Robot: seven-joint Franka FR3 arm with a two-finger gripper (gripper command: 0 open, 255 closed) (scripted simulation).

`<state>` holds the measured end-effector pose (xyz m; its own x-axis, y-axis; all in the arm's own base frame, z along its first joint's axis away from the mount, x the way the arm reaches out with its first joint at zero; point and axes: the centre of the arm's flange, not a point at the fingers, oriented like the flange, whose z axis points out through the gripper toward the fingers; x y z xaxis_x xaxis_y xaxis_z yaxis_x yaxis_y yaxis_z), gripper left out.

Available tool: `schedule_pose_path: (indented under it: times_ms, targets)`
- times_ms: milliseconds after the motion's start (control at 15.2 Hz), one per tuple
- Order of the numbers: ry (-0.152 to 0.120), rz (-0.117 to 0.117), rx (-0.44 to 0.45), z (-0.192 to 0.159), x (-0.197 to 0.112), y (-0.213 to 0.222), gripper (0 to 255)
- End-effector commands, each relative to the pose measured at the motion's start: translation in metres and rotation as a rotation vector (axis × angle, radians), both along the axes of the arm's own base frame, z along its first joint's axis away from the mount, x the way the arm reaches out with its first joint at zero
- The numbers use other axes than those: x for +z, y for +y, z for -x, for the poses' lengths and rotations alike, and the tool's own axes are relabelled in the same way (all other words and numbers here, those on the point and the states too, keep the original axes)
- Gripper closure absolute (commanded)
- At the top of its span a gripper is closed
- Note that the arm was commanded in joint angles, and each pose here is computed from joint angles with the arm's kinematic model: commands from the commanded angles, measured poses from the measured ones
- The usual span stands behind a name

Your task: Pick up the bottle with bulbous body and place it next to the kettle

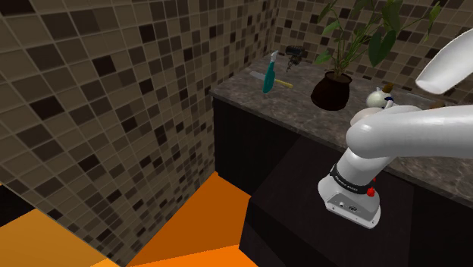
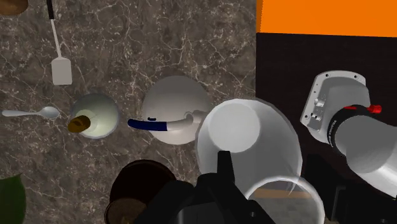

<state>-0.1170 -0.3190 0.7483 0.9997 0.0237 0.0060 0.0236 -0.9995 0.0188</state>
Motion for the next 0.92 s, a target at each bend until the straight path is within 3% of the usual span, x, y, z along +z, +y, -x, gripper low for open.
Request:
schedule_pose_path:
  times_ms: [0,264,858]
  targets:
    - [0.001,0.000,0.001,0.027,0.001,0.001,255]
    - [0.001,0.000,0.001,0.085,0.007,0.000,255]
    - [0.001,0.000,0.001,0.085,-0.041,0.000,255]
